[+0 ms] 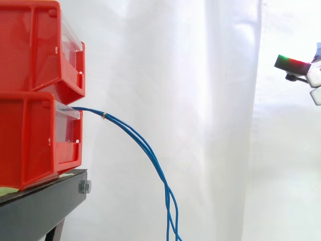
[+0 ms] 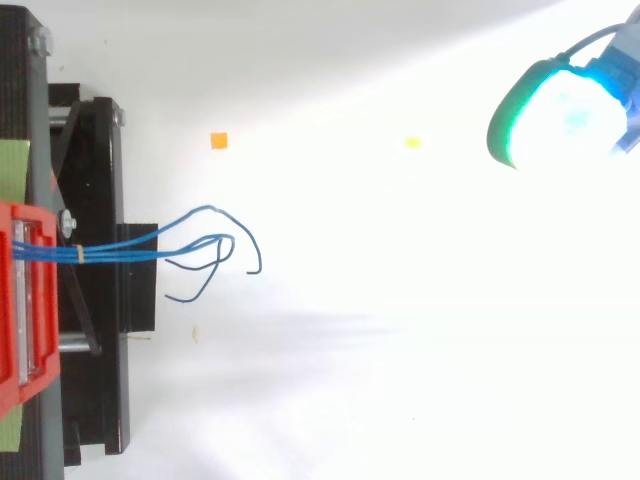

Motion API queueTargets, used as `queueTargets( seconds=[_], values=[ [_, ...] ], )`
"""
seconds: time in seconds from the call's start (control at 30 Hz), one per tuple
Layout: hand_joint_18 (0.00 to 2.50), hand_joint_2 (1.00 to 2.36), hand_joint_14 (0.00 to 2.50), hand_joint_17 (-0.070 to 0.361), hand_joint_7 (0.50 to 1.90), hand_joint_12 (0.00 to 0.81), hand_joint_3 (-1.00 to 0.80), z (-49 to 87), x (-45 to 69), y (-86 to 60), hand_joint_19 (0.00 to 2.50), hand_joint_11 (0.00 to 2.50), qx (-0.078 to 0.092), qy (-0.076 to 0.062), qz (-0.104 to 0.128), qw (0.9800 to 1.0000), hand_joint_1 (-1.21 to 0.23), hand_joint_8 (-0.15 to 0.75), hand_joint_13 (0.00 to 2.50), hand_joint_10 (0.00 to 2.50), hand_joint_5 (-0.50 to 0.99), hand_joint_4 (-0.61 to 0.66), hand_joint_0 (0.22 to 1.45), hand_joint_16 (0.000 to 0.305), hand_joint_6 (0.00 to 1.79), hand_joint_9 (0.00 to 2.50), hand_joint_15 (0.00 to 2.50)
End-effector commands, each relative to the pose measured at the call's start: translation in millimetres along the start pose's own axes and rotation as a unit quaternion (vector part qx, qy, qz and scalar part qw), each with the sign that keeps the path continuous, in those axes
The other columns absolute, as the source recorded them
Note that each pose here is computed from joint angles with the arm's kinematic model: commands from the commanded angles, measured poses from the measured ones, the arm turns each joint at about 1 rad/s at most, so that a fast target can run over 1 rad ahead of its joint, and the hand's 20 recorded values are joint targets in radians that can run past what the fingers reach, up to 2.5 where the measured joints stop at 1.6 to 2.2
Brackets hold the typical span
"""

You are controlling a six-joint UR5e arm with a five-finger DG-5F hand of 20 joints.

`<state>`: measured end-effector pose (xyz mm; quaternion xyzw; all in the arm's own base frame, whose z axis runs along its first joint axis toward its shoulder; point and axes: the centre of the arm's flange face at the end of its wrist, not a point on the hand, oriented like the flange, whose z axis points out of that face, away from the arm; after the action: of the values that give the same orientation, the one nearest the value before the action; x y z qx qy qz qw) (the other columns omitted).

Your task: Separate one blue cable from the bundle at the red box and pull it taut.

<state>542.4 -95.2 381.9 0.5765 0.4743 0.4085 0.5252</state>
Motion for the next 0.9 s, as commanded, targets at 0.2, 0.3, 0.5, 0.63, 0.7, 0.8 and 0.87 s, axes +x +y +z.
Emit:
queueTargets(
  seconds=[0.2, 0.3, 0.5, 0.63, 0.7, 0.8, 0.87],
  values=[
    [0.47, 1.00, 0.01, 0.120, 0.77, 0.338, -0.49, 0.7, 5.4, 1.2, 0.68, 0.44, -0.005, 0.004, 0.001, 1.0000, -0.53, 0.271, 0.54, 0.01, -0.23, 0.18, 0.53, 0.053, 0.50, 0.55, 0.34],
    [0.48, 1.00, 0.01, 0.120, 0.77, 0.338, -0.49, 1.4, 5.7, 0.7, 0.68, 0.43, -0.006, 0.004, 0.002, 1.0000, -0.53, 0.270, 0.55, 0.01, -0.23, 0.19, 0.53, 0.053, 0.50, 0.55, 0.34],
    [0.48, 1.00, 0.01, 0.120, 0.77, 0.340, -0.48, 9.3, 11.5, -5.2, 0.68, 0.45, -0.014, 0.007, -0.003, 0.9999, -0.53, 0.272, 0.55, 0.01, -0.23, 0.19, 0.53, 0.053, 0.50, 0.56, 0.34],
    [0.49, 1.00, 0.01, 0.120, 0.77, 0.339, -0.48, 27.8, 20.0, -27.1, 0.69, 0.45, -0.017, 0.008, -0.003, 0.9998, -0.53, 0.274, 0.55, 0.01, -0.23, 0.20, 0.54, 0.053, 0.50, 0.56, 0.34],
    [0.49, 1.00, 0.01, 0.120, 0.77, 0.339, -0.48, 38.1, 23.7, -37.1, 0.68, 0.44, -0.023, 0.007, 0.000, 0.9997, -0.53, 0.275, 0.55, 0.01, -0.23, 0.20, 0.54, 0.053, 0.50, 0.56, 0.34],
    [0.49, 1.00, 0.01, 0.120, 0.77, 0.340, -0.48, 43.9, 26.1, -39.0, 0.68, 0.44, -0.037, 0.004, -0.001, 0.9993, -0.53, 0.276, 0.55, 0.01, -0.23, 0.20, 0.54, 0.053, 0.50, 0.56, 0.34],
    [0.49, 1.00, 0.01, 0.120, 0.77, 0.342, -0.48, 46.0, 25.8, -40.7, 0.68, 0.44, -0.041, -0.001, -0.002, 0.9992, -0.53, 0.275, 0.55, 0.01, -0.23, 0.20, 0.54, 0.053, 0.50, 0.56, 0.34]
  ],
)
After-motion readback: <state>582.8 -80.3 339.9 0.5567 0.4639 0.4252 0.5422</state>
